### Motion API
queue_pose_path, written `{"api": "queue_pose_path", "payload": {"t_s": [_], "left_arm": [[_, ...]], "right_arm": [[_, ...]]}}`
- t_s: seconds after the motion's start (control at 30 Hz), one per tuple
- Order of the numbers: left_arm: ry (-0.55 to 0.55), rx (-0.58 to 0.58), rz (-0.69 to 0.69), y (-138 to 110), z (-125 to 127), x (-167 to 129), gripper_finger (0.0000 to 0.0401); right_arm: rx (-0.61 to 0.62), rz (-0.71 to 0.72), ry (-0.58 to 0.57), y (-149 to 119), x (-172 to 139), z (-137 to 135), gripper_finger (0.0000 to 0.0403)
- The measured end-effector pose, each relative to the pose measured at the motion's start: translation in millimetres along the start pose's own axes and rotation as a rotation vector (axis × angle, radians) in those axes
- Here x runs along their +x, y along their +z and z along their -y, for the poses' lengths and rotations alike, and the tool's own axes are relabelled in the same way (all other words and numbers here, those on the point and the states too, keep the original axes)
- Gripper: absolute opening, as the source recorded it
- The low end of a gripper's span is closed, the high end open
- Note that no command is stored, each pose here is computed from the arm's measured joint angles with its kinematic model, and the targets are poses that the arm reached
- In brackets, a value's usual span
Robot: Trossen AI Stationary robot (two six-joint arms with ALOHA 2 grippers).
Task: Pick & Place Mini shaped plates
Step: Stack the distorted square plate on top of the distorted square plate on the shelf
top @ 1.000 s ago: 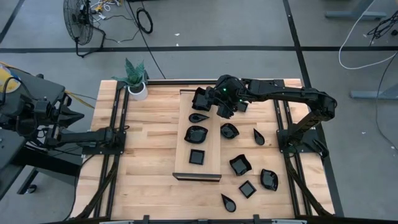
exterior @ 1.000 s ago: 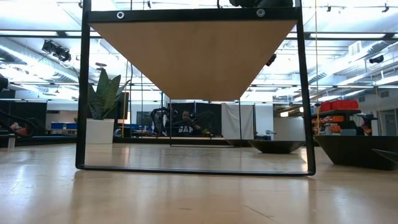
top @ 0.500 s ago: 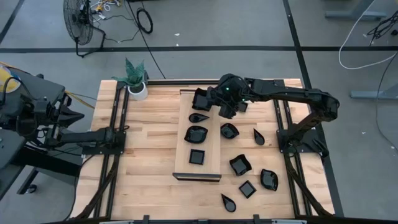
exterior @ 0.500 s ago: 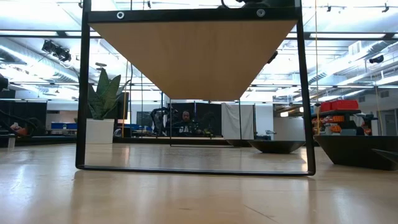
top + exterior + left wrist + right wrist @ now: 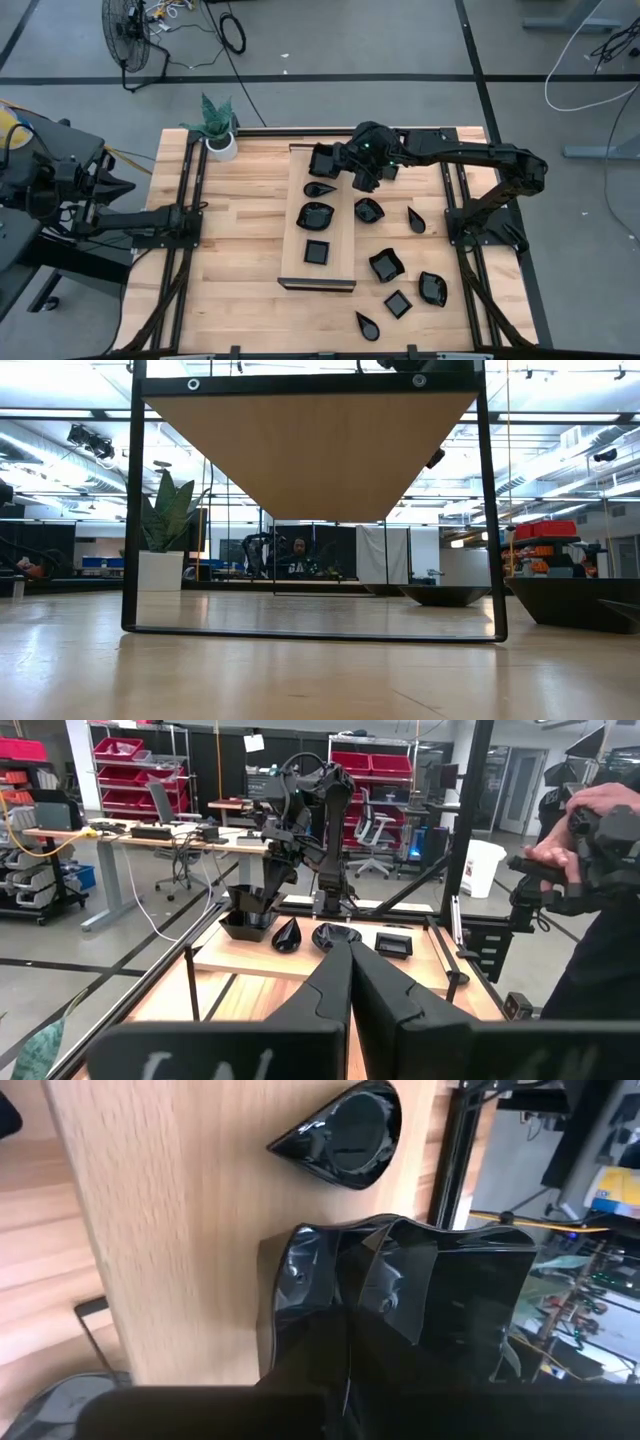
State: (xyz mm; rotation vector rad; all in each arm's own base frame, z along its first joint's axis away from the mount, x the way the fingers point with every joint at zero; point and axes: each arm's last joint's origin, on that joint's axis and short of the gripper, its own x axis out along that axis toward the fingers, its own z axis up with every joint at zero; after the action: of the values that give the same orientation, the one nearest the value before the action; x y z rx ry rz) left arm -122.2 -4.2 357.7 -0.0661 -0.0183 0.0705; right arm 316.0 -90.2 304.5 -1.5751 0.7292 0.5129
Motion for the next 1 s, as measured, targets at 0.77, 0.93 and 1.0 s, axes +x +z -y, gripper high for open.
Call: {"api": "queue_pose_path", "payload": {"t_s": [0.77, 0.93, 1.0], "left_arm": [[0.0, 0.0, 0.0, 0.0, 0.0, 0.0, 0.0014], [0.0, 0.0, 0.0, 0.0, 0.0, 0.0, 0.0014], [0.0, -0.001, 0.0, 0.0, 0.0, 0.0, 0.0014]], "right_arm": [[0.033, -0.017, 0.008, -7.8, -0.4, -2.4, 0.009], [0.034, -0.018, 0.004, -8.1, -0.4, -2.1, 0.0122], [0.035, -0.021, -0.005, -8.8, -1.7, -1.4, 0.0131]]}}
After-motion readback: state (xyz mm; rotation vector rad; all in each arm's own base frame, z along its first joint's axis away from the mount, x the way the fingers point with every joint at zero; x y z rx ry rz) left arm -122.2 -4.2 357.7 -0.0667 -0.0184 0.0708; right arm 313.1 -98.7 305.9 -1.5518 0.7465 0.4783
